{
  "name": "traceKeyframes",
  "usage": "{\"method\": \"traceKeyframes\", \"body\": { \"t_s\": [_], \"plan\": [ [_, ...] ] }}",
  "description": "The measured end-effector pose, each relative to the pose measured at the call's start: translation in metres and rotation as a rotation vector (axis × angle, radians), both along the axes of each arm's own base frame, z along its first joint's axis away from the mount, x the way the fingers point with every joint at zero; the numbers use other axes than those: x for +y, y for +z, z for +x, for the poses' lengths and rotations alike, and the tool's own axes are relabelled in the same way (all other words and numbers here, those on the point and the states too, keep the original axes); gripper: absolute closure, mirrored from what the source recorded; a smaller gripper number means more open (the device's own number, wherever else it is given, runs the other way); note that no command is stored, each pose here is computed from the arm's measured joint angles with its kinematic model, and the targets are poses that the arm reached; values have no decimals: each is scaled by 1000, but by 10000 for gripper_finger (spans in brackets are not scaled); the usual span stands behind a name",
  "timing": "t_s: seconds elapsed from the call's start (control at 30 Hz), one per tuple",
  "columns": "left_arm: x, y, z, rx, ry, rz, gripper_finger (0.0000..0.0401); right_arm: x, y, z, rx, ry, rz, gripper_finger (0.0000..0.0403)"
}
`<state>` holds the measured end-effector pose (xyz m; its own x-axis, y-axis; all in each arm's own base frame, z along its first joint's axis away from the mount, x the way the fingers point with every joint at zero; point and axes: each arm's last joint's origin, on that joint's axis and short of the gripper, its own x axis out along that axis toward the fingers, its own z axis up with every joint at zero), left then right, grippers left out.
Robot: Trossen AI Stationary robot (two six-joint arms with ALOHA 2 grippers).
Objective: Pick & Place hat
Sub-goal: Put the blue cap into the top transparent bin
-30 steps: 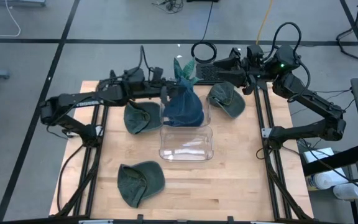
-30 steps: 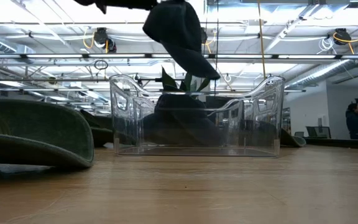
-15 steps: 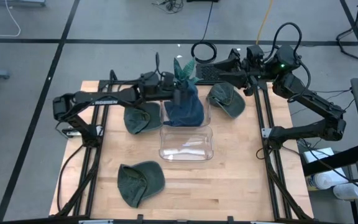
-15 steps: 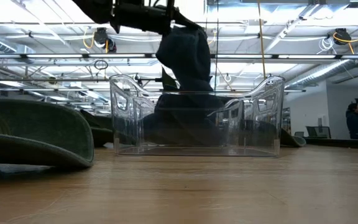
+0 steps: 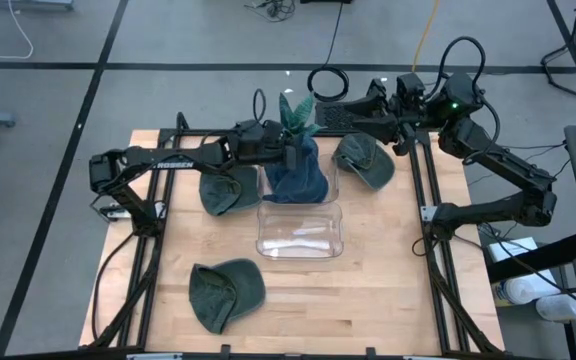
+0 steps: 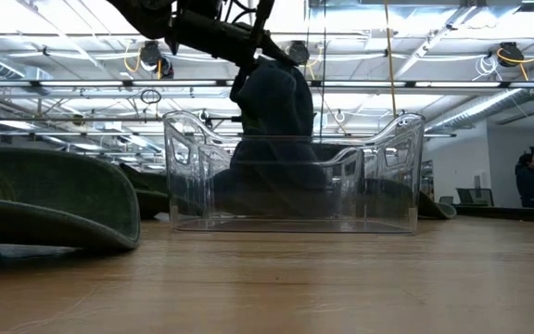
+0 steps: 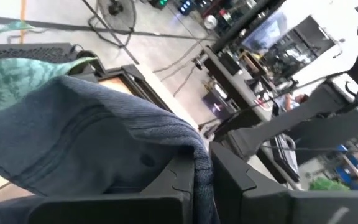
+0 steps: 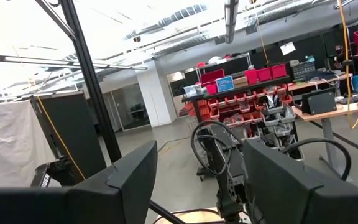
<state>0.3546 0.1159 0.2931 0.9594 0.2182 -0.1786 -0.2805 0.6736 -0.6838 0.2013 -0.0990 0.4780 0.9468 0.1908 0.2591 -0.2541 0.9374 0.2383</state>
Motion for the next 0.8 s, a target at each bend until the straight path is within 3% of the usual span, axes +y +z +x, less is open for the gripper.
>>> {"method": "traceKeyframes", "body": {
  "t_s": [0.5, 0.8],
  "plan": [
    [-14, 6, 5, -62, 122, -9, 374, 0, 0, 0, 0, 1, 0, 176],
    [-21, -28, 27, -25, 84, -78, 374, 1, -1, 0, 9, 26, -6, 175]
  ]
}}
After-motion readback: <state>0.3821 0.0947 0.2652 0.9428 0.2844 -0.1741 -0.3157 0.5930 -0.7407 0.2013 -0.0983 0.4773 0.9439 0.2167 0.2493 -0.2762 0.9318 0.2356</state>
